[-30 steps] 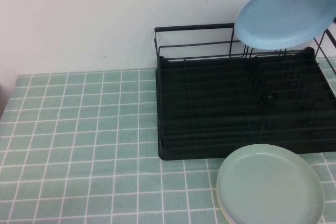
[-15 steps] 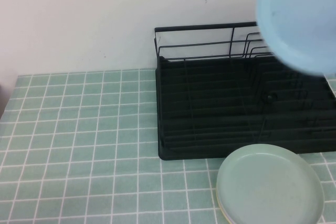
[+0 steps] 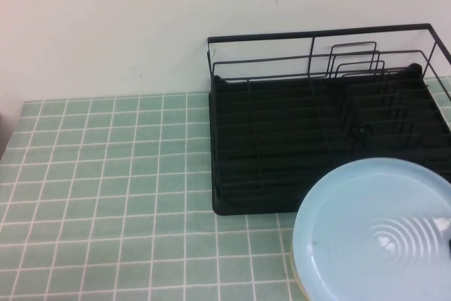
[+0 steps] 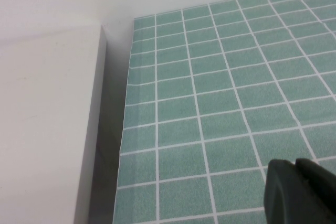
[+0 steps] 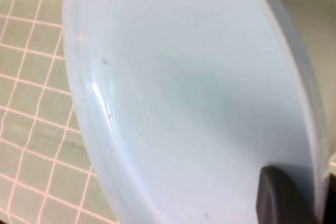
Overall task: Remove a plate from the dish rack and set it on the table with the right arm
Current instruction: Place the plate from the table
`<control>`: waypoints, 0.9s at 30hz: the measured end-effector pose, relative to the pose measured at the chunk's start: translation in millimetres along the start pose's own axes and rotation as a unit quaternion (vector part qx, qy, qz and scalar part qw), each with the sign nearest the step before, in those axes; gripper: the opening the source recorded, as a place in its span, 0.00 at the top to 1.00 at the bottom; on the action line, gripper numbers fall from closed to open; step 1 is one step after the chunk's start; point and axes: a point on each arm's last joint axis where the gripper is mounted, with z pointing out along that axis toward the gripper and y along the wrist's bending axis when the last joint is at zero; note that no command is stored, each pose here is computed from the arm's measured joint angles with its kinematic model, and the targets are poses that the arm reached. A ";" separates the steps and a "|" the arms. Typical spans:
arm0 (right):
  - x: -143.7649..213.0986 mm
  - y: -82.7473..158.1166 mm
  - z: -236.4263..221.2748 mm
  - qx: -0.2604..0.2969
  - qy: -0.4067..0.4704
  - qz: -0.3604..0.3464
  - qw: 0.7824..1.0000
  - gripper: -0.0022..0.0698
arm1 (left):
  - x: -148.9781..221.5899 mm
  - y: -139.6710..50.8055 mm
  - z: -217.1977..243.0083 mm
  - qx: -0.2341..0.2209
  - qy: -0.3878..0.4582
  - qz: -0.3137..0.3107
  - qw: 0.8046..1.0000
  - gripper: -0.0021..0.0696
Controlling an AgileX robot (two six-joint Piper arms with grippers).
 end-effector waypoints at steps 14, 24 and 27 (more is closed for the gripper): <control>-7.5 -24.0 60.3 -0.008 0.033 0.056 0.998 0.86 | 0.0 0.0 0.0 0.000 0.000 0.000 1.000 0.98; -11.9 -33.4 75.4 0.008 0.031 0.065 0.997 0.86 | 0.0 0.0 0.0 0.000 0.000 0.000 1.000 0.98; -12.5 -35.2 78.3 0.012 0.032 0.068 0.997 0.86 | 0.0 0.0 0.0 0.000 0.000 0.000 1.000 0.98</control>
